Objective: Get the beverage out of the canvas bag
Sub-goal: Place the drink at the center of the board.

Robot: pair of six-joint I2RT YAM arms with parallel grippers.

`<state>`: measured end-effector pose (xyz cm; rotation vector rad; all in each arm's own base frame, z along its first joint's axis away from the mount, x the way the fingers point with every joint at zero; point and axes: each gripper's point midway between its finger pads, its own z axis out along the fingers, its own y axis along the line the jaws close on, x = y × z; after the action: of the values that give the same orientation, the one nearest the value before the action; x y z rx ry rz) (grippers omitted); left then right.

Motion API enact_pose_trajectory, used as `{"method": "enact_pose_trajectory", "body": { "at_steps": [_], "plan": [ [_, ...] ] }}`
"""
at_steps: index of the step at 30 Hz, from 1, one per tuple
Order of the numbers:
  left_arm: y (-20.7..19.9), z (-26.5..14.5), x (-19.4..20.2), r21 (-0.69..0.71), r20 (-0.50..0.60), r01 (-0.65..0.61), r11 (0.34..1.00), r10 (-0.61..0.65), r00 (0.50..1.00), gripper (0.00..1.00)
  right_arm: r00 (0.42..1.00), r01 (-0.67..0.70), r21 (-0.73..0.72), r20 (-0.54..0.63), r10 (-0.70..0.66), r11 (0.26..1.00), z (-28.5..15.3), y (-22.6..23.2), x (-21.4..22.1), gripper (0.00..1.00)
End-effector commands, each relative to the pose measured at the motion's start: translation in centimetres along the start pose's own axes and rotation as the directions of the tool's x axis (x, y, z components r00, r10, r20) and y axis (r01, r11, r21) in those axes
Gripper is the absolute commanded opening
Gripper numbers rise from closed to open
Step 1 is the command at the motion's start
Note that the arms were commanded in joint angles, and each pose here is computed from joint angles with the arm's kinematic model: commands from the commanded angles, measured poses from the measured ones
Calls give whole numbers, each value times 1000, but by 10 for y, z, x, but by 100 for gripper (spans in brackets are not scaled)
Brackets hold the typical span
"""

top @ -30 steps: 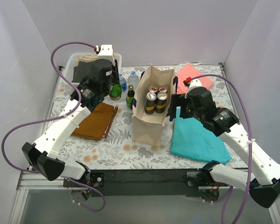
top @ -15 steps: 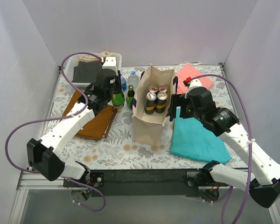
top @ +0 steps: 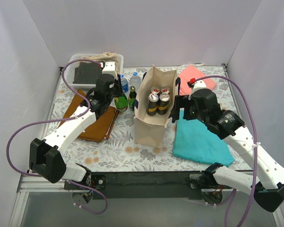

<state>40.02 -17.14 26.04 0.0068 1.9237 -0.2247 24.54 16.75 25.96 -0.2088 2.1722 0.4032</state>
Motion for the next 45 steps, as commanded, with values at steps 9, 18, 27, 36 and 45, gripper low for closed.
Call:
{"method": "enact_pose_trajectory", "body": {
  "at_steps": [9, 18, 27, 36, 45],
  "plan": [
    [-16, 12, -45, 93, 216, 66, 993, -85, 973, 0, 999, -8, -1, 44, 8, 1000, -6, -1, -10, 97],
    [-12, 30, -40, 68, 228, 56, 996, -71, 971, 0, 999, -6, 8, 42, 6, 1000, -5, -3, -10, 97],
    [-5, 44, -38, 23, 243, 61, 998, -65, 968, 0, 1000, -1, 14, 31, 1, 1000, -1, -3, -8, 97],
    [-5, 56, -38, 18, 248, 58, 998, -61, 967, 0, 1000, 1, 19, 24, -1, 1000, 1, -5, -7, 97],
    [-7, 58, -31, 29, 224, 48, 998, -54, 973, 0, 1000, -1, 15, 25, 1, 1000, 0, -4, -7, 97]
  ]
}}
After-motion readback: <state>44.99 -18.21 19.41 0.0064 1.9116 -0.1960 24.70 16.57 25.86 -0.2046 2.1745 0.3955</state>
